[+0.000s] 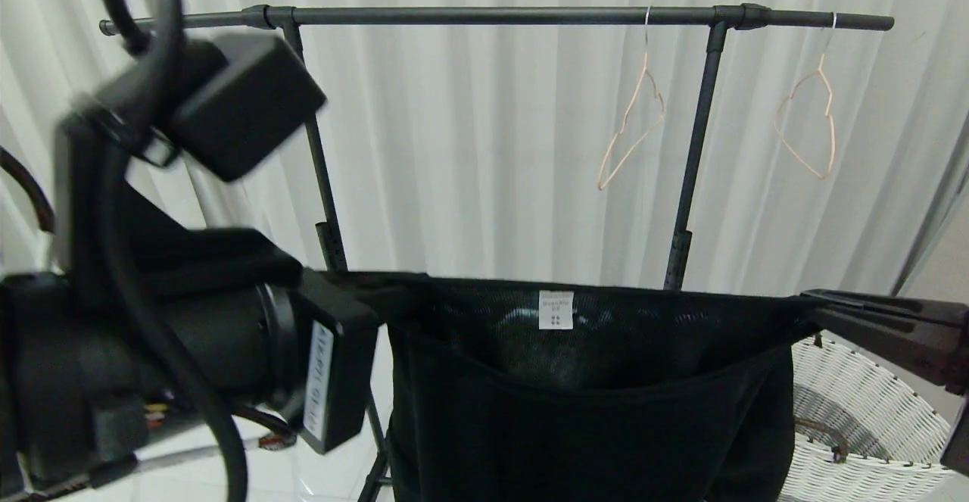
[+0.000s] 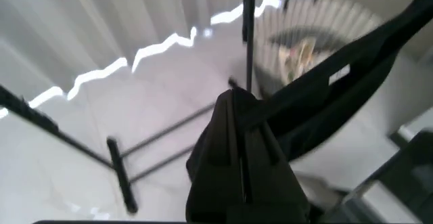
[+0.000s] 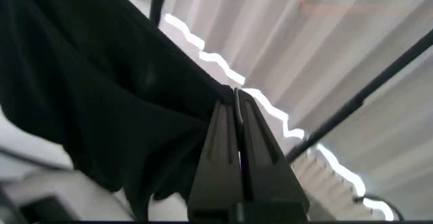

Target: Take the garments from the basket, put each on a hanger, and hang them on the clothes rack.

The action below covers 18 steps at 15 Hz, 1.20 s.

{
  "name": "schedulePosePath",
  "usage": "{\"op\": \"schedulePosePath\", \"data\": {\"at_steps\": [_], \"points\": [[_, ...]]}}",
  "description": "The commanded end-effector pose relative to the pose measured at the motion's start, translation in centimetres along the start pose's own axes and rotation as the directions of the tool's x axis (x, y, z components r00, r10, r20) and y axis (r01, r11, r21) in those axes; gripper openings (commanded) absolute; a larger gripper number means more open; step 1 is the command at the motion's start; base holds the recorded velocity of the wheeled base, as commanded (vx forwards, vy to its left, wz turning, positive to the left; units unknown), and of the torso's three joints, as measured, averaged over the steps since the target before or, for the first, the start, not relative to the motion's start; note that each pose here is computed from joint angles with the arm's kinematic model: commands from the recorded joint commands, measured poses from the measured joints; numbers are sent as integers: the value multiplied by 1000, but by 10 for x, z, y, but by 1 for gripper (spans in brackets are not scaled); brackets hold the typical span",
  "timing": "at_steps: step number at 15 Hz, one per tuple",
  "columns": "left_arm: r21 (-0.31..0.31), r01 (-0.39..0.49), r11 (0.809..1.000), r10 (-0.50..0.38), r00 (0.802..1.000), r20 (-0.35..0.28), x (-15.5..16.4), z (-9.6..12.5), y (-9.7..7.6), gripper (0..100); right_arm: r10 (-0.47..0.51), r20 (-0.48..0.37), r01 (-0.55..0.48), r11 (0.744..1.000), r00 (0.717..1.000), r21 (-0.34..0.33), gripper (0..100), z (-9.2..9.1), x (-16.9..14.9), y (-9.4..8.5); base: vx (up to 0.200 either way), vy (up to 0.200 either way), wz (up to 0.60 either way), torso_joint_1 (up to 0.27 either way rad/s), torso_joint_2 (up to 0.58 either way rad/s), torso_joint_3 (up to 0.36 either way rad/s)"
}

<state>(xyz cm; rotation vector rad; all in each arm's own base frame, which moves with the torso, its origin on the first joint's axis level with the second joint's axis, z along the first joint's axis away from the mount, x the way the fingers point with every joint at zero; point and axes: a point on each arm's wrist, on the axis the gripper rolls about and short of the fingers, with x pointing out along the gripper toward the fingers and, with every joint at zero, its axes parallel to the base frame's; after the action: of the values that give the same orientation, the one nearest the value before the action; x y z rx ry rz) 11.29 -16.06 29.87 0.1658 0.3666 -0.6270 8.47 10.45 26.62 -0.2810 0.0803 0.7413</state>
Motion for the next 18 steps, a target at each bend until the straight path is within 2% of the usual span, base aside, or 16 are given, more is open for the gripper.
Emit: {"op": "schedulePosePath", "data": {"at_steps": [1,3,4,5,7,9,11,14,16,18], "points": [[10,0,1000,-1,994,112,-29,43,7,0,-17,84,15,1000,996,17,0,24,-6,-6,0,0,0,0,0,0],[123,-44,991,18,980,200,-42,65,9,0,-37,180,31,999,983,38,0,56,-9,-13,0,0,0,0,0,0],[173,-68,983,28,974,224,-46,71,10,0,-47,222,38,998,974,46,0,73,-9,-16,0,0,0,0,0,0],[208,-79,975,30,973,229,-47,72,11,0,-55,253,46,998,966,41,0,87,-7,-19,0,0,0,0,0,0],[222,-86,971,36,974,222,-45,71,10,0,-64,290,67,998,955,2,0,101,-7,-22,0,0,0,0,0,0],[221,-104,970,55,975,218,-44,70,9,0,-65,291,76,997,955,-29,0,103,-10,-22,0,0,0,0,0,0],[226,-113,967,63,974,218,-45,69,4,0,-56,257,77,994,965,-74,0,98,-19,-23,0,0,0,0,0,0],[244,-108,964,55,976,213,-41,69,-10,0,-29,187,48,994,982,-97,0,100,-51,-29,0,0,0,0,0,0],[227,-117,967,60,968,243,-28,76,-18,0,47,178,-27,993,983,-111,0,98,-74,-32,0,0,0,0,0,0],[201,-130,971,70,957,283,-12,87,-28,0,173,134,-156,979,976,-131,0,85,-92,-30,0,0,0,0,0,0]]}}
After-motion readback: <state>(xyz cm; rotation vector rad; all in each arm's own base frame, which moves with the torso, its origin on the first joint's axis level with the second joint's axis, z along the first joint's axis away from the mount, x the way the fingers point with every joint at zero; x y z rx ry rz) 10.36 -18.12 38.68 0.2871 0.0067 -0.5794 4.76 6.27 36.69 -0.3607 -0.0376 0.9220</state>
